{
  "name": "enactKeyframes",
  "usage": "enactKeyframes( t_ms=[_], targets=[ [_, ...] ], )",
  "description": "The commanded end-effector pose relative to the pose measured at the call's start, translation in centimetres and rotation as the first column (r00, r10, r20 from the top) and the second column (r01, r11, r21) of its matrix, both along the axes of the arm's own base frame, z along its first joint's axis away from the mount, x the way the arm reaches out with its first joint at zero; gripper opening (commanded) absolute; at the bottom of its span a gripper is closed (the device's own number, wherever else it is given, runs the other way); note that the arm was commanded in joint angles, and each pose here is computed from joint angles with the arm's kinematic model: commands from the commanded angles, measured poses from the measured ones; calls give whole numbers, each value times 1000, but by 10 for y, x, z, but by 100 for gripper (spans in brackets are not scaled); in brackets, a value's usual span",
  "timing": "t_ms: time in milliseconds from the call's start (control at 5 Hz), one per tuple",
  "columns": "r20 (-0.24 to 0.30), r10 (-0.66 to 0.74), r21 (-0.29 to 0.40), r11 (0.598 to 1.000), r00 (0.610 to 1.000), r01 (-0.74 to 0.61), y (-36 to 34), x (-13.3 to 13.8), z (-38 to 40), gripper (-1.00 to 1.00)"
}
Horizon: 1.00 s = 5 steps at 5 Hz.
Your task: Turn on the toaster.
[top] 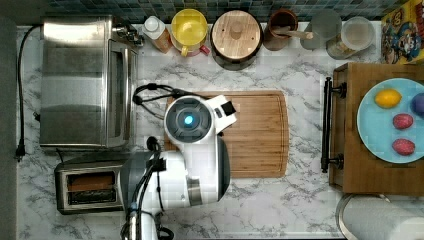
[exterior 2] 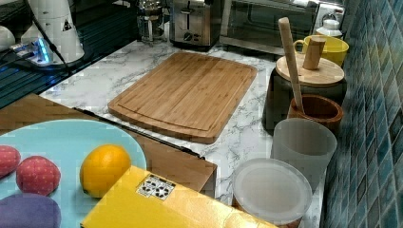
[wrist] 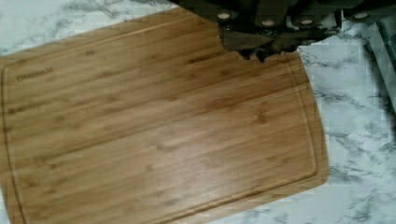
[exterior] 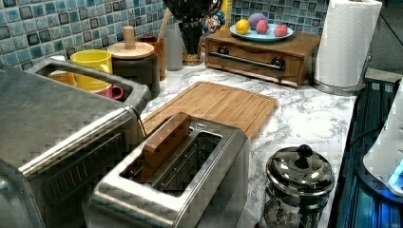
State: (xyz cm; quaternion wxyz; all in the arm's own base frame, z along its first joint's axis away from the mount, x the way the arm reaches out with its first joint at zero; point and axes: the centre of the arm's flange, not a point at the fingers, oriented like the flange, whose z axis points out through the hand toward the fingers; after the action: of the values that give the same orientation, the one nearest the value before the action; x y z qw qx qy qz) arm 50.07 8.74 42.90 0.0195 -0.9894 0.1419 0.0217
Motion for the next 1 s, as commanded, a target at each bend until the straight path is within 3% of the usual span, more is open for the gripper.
enactKeyframes(
  t_ms=[200, 400, 600, 1000],
  targets=[
    [22, 198, 95, 975, 980, -199, 42, -57, -17, -100],
    [39, 243, 157, 956, 969, -246, 53, -90, 4, -100],
    [76, 288, 167, 940, 955, -297, 60, -115, 5, -100],
    [48, 399, 185, 897, 916, -401, 89, -131, -10, -100]
  ],
)
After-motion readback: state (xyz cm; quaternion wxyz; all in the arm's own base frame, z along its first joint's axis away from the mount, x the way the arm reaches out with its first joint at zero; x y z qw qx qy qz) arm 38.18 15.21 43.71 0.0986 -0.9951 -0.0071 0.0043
